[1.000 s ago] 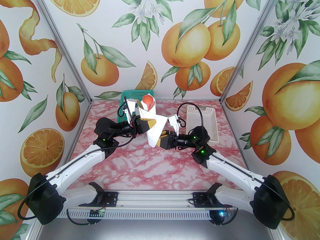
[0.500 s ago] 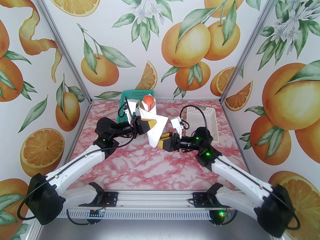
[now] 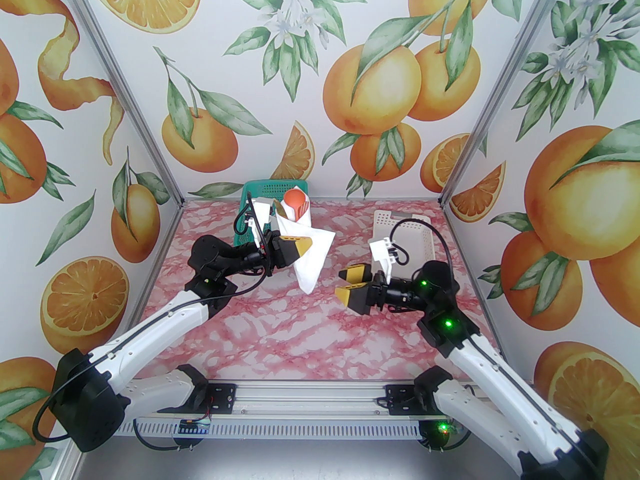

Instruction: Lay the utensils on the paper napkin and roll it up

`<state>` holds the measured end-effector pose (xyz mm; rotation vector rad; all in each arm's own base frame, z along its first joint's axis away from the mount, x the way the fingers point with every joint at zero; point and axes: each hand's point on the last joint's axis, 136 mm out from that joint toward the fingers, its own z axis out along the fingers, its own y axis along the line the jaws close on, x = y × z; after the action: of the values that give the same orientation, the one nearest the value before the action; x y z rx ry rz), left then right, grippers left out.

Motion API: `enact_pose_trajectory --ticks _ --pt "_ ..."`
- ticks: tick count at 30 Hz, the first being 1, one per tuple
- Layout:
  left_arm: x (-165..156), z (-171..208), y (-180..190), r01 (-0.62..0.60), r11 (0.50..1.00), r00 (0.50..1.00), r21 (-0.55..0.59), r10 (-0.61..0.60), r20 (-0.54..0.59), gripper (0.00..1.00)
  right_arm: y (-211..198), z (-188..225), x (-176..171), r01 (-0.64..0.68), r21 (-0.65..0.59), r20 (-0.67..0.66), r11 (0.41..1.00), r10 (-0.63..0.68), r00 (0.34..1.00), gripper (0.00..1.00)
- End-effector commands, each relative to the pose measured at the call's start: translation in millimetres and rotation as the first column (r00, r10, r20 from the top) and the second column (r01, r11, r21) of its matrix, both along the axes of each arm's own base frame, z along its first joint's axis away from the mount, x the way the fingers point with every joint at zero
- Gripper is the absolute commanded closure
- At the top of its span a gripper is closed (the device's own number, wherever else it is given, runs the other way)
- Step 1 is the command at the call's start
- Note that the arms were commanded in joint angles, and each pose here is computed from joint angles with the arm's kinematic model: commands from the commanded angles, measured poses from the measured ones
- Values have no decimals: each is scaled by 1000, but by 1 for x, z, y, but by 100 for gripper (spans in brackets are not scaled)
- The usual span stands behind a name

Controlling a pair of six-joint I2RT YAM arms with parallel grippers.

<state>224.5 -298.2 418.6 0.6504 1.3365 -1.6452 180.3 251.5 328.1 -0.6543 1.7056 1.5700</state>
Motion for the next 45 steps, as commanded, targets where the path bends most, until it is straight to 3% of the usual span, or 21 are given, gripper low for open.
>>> enact_pose_trajectory --ticks 1,12,18,24,39,45 --pt "-8 23 5 -2 999 998 -43 5 62 100 17 25 -1 -63 42 64 997 60 996 0" --pt "-5 22 6 -18 999 998 -47 20 51 100 49 48 7 -138 97 124 986 125 984 3" --pt "-3 20 4 -14 999 999 -46 16 37 100 51 51 9 -142 104 129 984 128 983 20" --pt "-1 15 3 -14 999 1000 -35 15 24 100 50 55 8 -144 108 136 984 129 982 46" --pt "6 4 -1 -2 1000 1000 5 2 -26 100 46 40 5 -137 78 92 988 129 987 86" --pt "8 8 1 -2 1000 999 3 2 -32 71 46 35 7 -128 91 80 988 121 989 98"
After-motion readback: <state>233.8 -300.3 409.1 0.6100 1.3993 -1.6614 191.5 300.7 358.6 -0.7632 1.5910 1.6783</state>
